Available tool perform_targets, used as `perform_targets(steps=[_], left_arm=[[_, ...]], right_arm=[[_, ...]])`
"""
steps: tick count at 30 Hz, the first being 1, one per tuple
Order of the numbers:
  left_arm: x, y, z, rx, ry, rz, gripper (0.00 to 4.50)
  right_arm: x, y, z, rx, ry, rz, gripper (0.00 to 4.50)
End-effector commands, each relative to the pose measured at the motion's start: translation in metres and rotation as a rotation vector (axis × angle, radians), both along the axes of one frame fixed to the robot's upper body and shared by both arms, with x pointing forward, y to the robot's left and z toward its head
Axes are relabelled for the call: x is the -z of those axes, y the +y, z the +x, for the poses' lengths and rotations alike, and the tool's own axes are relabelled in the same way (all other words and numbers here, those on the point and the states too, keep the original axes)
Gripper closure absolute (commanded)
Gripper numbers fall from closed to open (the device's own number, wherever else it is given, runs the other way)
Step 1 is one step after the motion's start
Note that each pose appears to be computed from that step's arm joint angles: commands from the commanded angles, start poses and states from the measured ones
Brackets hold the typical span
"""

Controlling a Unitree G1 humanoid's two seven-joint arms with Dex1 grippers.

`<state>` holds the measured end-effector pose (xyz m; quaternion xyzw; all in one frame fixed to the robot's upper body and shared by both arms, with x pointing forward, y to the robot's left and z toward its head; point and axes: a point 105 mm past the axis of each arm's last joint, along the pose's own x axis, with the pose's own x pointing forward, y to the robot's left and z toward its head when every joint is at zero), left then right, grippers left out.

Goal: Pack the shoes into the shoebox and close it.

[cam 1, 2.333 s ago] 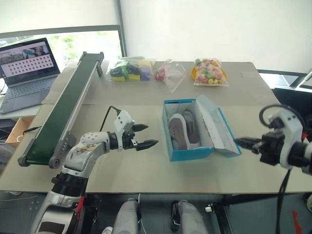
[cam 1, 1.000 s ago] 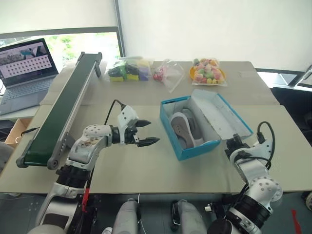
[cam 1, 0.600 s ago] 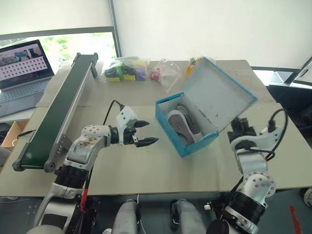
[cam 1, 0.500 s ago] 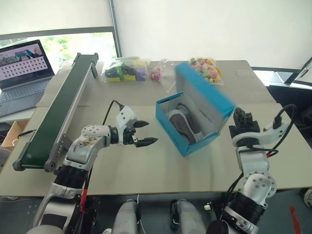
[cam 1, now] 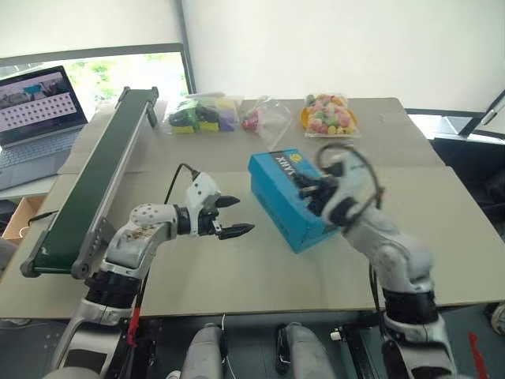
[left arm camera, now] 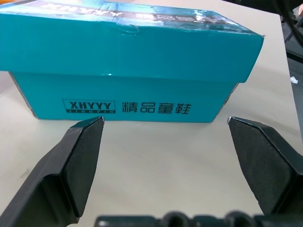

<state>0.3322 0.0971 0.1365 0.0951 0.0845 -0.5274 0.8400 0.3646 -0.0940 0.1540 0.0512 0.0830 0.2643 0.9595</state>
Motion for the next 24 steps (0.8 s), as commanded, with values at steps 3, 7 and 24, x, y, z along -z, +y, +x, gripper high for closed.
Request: perform_targets(steps=[3,7,24], left_arm=[[-0.014,0.007,-0.003,-0.060,-0.049,-0.039,0.00],[-0.018,0.016,0.000,-0.145,-0.039,-0.092,0.00],[-0.016,0.043,-0.006,-0.411,-0.023,-0.255,0.00]], right_arm=[[0.045,-0.020,0.011,0.029,0.184,-0.151,4.44],[0.046,-0.020,0.010,0.017,0.192,-0.150,4.44],[-0.066,-0.065,0.047,0.192,-0.103,0.058,4.44]])
